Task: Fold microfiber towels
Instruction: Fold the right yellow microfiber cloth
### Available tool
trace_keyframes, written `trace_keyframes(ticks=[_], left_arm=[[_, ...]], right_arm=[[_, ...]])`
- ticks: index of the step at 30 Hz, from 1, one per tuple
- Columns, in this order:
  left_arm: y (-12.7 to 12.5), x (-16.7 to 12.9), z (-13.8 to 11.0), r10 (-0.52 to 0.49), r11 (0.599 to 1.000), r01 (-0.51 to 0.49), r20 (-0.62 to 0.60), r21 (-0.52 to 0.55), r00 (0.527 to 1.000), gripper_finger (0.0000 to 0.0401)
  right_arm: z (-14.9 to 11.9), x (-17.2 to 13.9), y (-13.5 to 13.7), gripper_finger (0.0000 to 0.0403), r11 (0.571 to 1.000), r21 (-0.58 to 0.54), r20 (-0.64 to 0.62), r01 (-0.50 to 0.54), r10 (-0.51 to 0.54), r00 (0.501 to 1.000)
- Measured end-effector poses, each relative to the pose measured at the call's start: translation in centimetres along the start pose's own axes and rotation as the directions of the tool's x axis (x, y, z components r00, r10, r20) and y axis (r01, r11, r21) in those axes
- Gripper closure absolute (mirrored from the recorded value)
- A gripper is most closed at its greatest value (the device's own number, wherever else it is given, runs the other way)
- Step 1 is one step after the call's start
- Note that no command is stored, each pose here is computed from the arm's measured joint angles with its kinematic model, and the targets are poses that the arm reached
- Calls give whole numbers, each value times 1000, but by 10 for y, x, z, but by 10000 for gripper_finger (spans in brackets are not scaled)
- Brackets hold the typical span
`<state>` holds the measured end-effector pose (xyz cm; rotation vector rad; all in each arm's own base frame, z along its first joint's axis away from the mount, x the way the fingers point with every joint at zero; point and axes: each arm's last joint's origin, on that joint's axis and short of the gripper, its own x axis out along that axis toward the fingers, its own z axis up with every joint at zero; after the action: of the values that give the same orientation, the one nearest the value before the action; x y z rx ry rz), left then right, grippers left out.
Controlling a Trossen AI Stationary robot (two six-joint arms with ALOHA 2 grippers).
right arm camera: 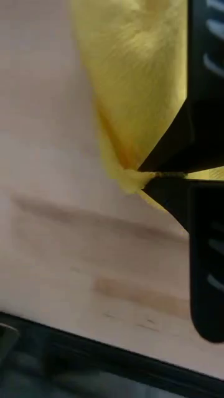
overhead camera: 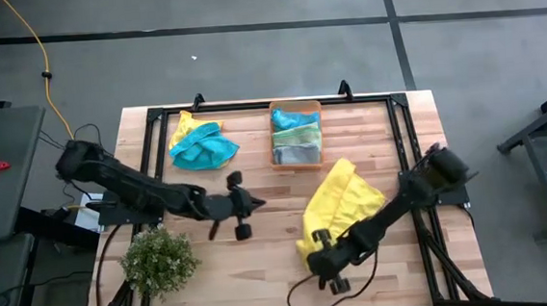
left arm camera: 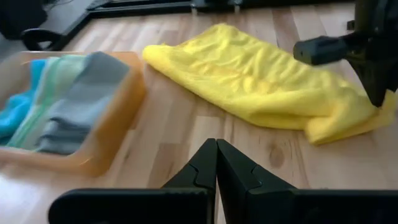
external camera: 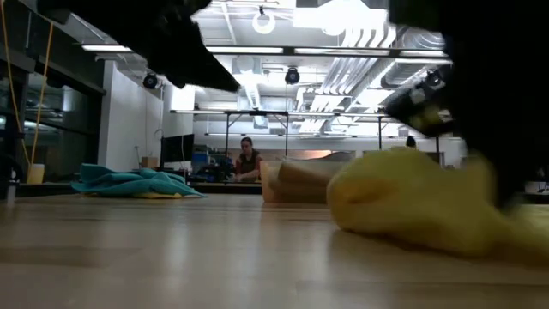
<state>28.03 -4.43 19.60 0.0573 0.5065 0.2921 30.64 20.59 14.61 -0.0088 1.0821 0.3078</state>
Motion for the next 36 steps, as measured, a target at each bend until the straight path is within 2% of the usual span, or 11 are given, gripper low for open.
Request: trace_keyframes(ticks=[3,6,9,12,15,20,23,26,30,32,36], left_arm=[[-6,15,0,-14,1000,15,-24,19,1000,399],[-12,29,6,-67,998,67,-24,6,997,399],[-22,45,9,-144,990,145,-23,0,989,399],[-37,63,9,-209,977,211,-47,40,977,395],[-50,78,8,-214,970,222,-76,101,974,376],[-60,89,17,-203,962,213,-75,169,976,331],[-59,85,24,-201,962,211,-71,176,977,303],[-57,80,31,-202,962,207,-50,178,978,279],[-59,80,31,-246,953,250,-43,174,968,257],[-63,84,28,-291,941,292,-32,168,956,250],[-76,97,18,-364,920,358,5,161,932,245]], right_arm=[[-9,15,4,403,998,49,-74,-31,34,997],[-16,19,10,403,997,77,-114,-9,18,993],[-18,18,15,403,998,63,-96,16,-10,995],[-17,16,18,403,997,55,-55,51,-48,997],[-13,13,18,398,990,92,-33,104,-102,994],[7,-2,23,346,981,132,-36,144,-141,989],[11,-16,33,296,973,44,-84,228,-224,971],[8,-34,42,259,931,-8,-142,365,-363,921],[-13,-49,52,238,815,-4,-152,580,-574,805],[-27,-51,55,236,769,26,-157,639,-628,762],[-57,-47,57,236,706,85,-196,703,-680,707]])
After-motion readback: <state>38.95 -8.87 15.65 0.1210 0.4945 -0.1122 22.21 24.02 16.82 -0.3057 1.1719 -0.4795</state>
